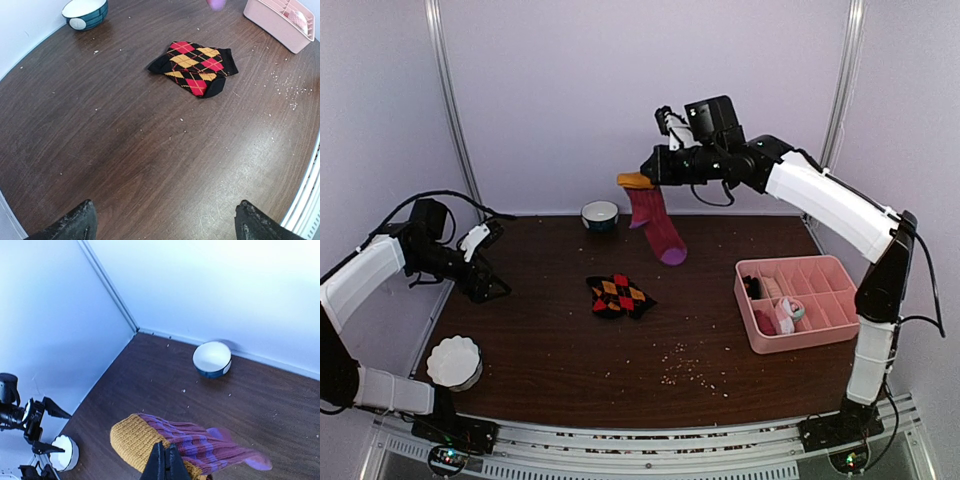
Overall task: Roll the socks
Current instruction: Flatten out the sock at the center of the board.
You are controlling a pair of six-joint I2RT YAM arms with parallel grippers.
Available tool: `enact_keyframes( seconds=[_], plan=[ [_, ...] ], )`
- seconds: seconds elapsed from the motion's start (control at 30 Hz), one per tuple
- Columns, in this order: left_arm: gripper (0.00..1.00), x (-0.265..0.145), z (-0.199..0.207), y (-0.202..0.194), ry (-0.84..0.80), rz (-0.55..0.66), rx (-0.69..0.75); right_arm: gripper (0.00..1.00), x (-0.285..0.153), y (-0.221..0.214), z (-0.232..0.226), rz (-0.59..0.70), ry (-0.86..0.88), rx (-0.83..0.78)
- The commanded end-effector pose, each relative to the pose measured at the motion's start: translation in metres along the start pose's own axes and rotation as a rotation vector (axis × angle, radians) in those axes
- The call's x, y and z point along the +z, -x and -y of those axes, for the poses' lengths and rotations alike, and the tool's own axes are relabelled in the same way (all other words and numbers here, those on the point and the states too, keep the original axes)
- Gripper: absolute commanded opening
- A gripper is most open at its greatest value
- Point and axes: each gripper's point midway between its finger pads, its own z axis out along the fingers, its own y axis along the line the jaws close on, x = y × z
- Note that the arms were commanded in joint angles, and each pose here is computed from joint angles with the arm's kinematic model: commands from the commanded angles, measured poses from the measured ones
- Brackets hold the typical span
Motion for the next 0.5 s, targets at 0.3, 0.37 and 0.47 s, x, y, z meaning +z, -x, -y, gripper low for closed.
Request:
enact_keyframes(
  seconds=[0.3, 0.37, 0.47],
  plan=[
    [0.98, 0.009, 0.0, 0.01, -0.012, -0.02, 0.062, 0.0, 0.019, -0.204, 0.011, -0.258, 0.027, 0.22],
    [0.98, 0.012, 0.002, 0.01, -0.021, -0.028, 0.072, 0.0, 0.018, -0.244, -0.005, -0.335, 0.058, 0.249],
    [0.98, 0.015, 0.008, 0.015, -0.033, -0.029, 0.098, 0.0, 0.013, -0.27, -0.025, -0.39, 0.092, 0.285]
  ],
)
